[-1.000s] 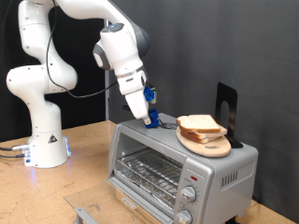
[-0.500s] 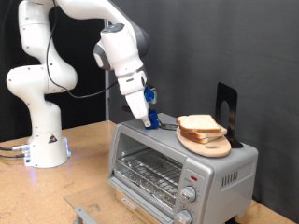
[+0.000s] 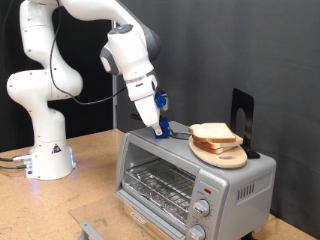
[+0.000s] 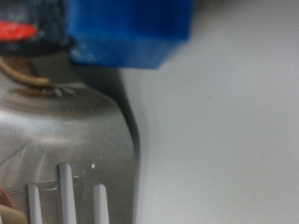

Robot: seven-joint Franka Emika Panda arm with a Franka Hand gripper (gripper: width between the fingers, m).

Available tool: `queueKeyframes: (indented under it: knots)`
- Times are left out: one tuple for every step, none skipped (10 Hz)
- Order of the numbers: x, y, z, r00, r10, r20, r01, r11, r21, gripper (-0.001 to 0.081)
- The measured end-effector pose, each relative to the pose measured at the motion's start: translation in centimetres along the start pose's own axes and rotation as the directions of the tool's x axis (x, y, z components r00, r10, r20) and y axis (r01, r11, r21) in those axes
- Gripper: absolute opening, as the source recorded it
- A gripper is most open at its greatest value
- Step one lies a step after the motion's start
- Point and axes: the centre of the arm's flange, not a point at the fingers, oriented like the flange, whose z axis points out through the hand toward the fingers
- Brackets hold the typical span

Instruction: Make a piece of toast with the oven

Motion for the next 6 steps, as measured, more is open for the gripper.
queueKeyframes:
  knots:
    - [0.04, -0.05, -0.03, 1.000, -0.001, -0.001, 0.001, 1.000, 0.000, 0.0806]
    - [0.03, -0.09, -0.02, 1.000, -0.002, -0.001, 0.002, 1.000, 0.000, 0.0806]
    - [0.01, -0.15, 0.02, 1.000, -0.003, 0.000, 0.003, 1.000, 0.000, 0.0806]
    - [-0.01, -0.20, 0.06, 1.000, -0.005, 0.001, 0.005, 1.000, 0.000, 0.0806]
    - [-0.03, -0.26, 0.12, 1.000, -0.006, 0.002, 0.006, 1.000, 0.000, 0.0806]
    - [-0.04, -0.29, 0.21, 1.000, -0.007, 0.003, 0.007, 1.000, -0.001, 0.0806]
